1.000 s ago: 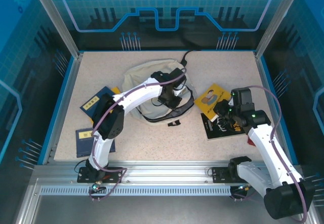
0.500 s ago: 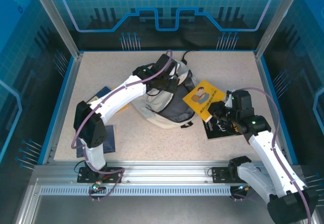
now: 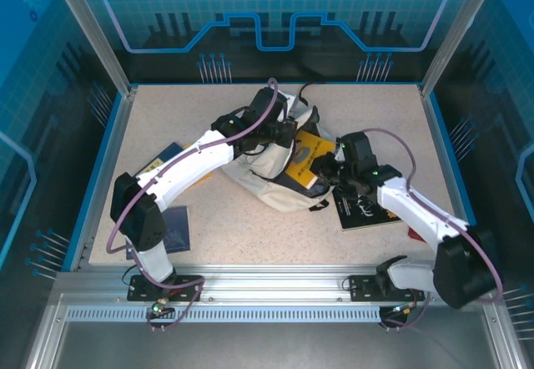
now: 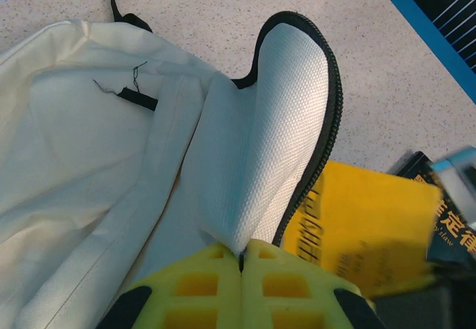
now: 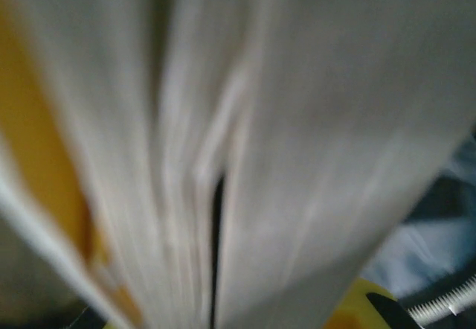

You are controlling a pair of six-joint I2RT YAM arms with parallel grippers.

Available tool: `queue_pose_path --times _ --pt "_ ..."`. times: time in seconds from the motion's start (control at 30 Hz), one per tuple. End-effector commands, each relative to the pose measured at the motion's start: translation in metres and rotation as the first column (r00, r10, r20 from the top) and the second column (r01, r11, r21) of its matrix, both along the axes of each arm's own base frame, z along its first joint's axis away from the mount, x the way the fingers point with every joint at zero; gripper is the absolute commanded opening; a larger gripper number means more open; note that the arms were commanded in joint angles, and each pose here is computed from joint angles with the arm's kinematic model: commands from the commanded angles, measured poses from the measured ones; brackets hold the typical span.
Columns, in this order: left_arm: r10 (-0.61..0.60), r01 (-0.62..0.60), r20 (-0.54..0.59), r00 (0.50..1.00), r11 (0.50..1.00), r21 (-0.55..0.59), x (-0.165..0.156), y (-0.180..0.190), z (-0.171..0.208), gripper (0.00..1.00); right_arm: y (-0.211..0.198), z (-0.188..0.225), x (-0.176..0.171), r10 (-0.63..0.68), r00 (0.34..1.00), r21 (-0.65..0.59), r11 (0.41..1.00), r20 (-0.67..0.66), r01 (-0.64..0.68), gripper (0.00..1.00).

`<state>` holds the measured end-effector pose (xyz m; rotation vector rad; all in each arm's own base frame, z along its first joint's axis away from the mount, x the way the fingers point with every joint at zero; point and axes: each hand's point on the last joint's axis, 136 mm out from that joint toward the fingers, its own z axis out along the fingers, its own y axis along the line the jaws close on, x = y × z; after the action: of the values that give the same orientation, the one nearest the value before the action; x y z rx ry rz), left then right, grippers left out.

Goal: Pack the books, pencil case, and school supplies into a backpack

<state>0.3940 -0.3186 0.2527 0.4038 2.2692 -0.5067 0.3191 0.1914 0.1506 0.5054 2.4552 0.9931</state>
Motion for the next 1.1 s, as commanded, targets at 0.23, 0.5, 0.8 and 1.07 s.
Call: queue_pose_path --times 0.23,0.5,0.8,1.07 --pt "0.009 0.005 0.128 0.992 0.994 -0.108 -0.001 0.001 0.054 0.0 0.079 0.035 0.099 -0.004 0.983 0.21 0.977 0.186 -0.035 0.01" --pt "0.073 -0.059 0.087 0.994 0.986 -0.158 0.006 0.019 0.053 0.0 0.124 -0.015 0.143 -0.003 0.992 0.167 0.986 0.129 -0.019 0.01" --pt "0.092 -0.085 0.03 0.995 0.982 -0.17 0.015 0.037 0.037 0.0 0.123 -0.037 0.131 0.027 0.996 0.09 0.995 0.089 -0.035 0.58" --pt "0.059 -0.063 -0.032 0.998 0.988 -0.141 0.014 0.048 0.002 0.0 0.066 -0.024 0.057 0.069 0.997 -0.016 0.998 0.02 -0.069 0.63"
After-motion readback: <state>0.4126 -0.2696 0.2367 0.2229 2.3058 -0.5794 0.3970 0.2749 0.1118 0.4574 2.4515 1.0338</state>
